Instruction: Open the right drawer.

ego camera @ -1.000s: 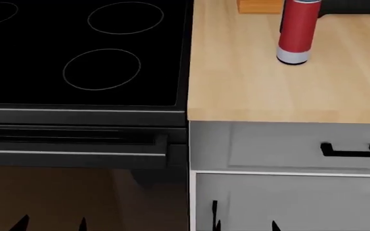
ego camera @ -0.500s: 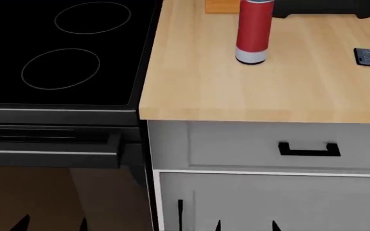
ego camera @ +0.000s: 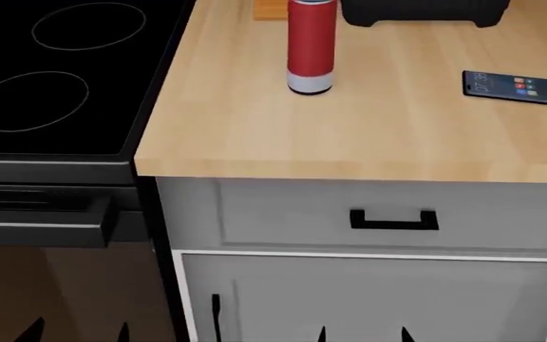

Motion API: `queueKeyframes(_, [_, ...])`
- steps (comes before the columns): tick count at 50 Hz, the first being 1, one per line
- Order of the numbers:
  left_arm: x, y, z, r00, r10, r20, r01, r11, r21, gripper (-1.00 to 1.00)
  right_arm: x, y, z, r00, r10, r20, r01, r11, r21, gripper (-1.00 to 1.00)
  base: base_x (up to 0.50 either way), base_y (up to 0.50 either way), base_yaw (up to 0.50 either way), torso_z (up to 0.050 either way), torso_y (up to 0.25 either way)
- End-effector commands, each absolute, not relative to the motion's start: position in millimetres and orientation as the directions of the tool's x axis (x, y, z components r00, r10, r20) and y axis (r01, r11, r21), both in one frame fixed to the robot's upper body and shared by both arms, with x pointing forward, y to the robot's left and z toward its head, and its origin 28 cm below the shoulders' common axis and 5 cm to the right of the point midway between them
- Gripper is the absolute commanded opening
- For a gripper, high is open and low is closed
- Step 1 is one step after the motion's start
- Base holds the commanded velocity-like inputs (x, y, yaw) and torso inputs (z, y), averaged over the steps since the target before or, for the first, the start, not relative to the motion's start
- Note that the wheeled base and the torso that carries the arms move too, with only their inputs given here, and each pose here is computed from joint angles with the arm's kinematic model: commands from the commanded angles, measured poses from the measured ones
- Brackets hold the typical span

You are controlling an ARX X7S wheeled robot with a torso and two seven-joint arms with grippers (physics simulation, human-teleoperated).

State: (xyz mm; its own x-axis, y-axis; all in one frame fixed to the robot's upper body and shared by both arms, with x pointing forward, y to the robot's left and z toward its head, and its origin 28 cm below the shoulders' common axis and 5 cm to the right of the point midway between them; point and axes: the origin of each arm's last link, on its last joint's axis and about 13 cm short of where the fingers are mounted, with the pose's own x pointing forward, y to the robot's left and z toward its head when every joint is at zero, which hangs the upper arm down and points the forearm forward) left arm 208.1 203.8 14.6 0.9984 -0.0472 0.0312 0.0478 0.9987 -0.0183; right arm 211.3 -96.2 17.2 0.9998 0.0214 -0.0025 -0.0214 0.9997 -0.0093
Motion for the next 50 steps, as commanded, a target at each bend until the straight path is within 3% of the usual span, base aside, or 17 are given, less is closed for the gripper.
queueKeyframes(1, [208.0, 203.8, 14.1, 0.998, -0.048, 0.032, 0.049, 0.999, -0.017, 1.00, 210.7, -95.9, 18.6, 1.000, 0.022, -0.002, -0.022, 1.000, -0.009, 1.00, 0.00, -0.28, 0.00, 0.000, 0.000])
queueKeyframes(12, [208.4, 203.7, 15.0, 0.998, -0.050, 0.036, 0.051, 0.998, -0.020, 1.00, 211.6, -96.3, 18.0, 1.000, 0.017, 0.004, -0.017, 1.000, -0.008, 1.00, 0.00, -0.24, 0.00, 0.000, 0.000])
queueKeyframes(38, [205.8, 202.0, 15.2, 0.994, -0.096, 0.049, 0.096, 0.995, 0.000, 1.00, 211.5, -96.3, 16.9, 1.000, 0.017, -0.001, -0.017, 1.000, -0.013, 1.00, 0.00, 0.00, 0.00, 0.000, 0.000])
queueKeyframes(50, [205.4, 202.0, 14.7, 0.992, -0.109, 0.058, 0.109, 0.994, 0.000, 1.00, 210.9, -96.0, 18.5, 1.000, 0.017, -0.002, -0.017, 1.000, -0.013, 1.00, 0.00, 0.00, 0.00, 0.000, -0.120])
